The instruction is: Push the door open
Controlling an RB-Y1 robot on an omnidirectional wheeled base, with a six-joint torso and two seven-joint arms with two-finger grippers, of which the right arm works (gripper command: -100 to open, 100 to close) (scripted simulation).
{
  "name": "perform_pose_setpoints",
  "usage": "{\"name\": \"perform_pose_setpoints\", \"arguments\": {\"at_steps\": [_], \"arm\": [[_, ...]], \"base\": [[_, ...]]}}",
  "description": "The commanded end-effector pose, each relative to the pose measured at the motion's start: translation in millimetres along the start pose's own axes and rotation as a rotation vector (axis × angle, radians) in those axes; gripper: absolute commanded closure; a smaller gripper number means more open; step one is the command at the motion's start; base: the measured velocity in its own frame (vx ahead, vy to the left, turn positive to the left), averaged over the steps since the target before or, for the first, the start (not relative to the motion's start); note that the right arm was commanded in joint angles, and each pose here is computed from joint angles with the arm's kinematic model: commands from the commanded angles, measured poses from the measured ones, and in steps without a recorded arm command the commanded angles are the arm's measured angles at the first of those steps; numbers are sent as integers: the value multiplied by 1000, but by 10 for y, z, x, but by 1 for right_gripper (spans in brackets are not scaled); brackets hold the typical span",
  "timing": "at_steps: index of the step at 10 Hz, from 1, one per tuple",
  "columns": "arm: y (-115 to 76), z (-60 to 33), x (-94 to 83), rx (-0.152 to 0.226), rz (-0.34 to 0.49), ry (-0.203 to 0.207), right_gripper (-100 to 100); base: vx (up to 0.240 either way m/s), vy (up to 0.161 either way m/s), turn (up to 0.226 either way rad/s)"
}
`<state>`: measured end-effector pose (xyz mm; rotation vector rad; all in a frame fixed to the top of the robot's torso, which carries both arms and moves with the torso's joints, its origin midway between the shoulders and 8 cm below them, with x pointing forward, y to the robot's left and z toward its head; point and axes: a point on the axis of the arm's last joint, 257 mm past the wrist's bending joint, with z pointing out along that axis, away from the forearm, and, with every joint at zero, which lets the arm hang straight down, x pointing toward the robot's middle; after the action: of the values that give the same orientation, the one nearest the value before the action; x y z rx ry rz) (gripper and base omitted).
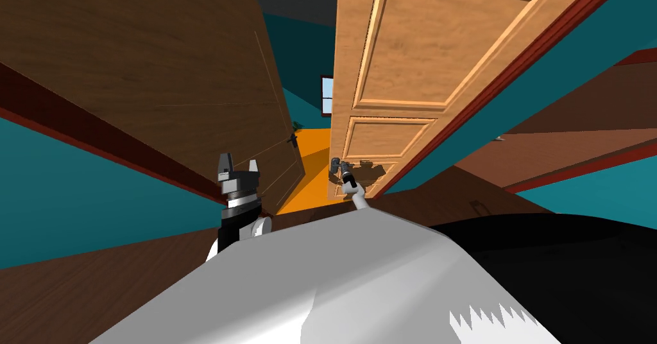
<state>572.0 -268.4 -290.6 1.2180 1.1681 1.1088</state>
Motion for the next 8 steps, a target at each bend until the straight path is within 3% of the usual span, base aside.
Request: {"name": "perform_pose_setpoints", "arguments": {"at_steps": [1,8], "arm": [[80,54,-184,-22,-16,-28,100],[107,53,-624,-26,-36,-105,100]], "base": [[186,75,-51],[155,63,-74]]}}
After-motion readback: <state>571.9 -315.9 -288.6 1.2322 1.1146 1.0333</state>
